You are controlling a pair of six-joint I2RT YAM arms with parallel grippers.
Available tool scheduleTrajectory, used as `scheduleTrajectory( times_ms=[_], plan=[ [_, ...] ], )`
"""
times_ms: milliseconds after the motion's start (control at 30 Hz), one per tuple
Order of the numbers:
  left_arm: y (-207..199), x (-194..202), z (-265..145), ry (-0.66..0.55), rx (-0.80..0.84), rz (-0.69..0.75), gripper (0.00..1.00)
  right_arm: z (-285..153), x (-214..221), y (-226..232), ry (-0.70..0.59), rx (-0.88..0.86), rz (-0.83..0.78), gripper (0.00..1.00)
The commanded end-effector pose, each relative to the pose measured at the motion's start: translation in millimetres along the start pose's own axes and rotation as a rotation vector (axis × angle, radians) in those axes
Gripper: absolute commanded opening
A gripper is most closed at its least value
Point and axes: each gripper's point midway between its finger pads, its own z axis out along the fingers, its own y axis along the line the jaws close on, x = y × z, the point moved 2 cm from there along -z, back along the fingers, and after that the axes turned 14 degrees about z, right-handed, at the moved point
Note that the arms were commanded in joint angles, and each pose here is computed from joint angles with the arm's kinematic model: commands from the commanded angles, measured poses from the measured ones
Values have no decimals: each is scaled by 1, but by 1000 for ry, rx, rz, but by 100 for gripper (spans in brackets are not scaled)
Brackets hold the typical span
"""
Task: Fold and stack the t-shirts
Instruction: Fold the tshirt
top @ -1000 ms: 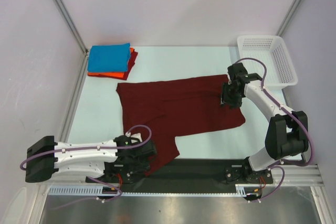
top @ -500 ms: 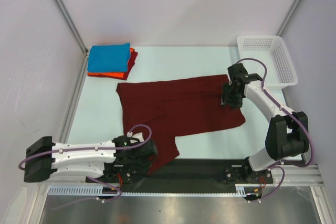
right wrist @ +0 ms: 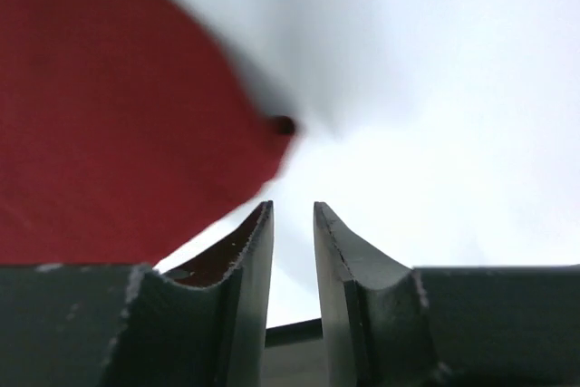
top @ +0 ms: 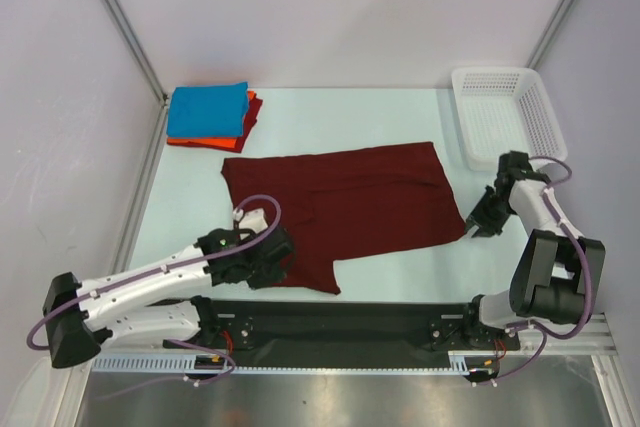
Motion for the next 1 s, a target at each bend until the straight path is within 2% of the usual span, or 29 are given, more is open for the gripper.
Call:
scheduleTrajectory(
  times_ms=[0,333,633,967],
  plan=[
    [9,-32,-9,-94,-52,102,0,4,2,-5,33,-76,104,29],
    [-2,-70,-17,-129,-33,165,0,27,-10,7,24,-66,118,22],
    [-1,-86,-10,-113,-33,181,0,40,-17,45,20,-91,59,21],
    [-2,-93,-5,-100,-22,190,0,22,-15,27,-5,-57,59,34]
  ],
)
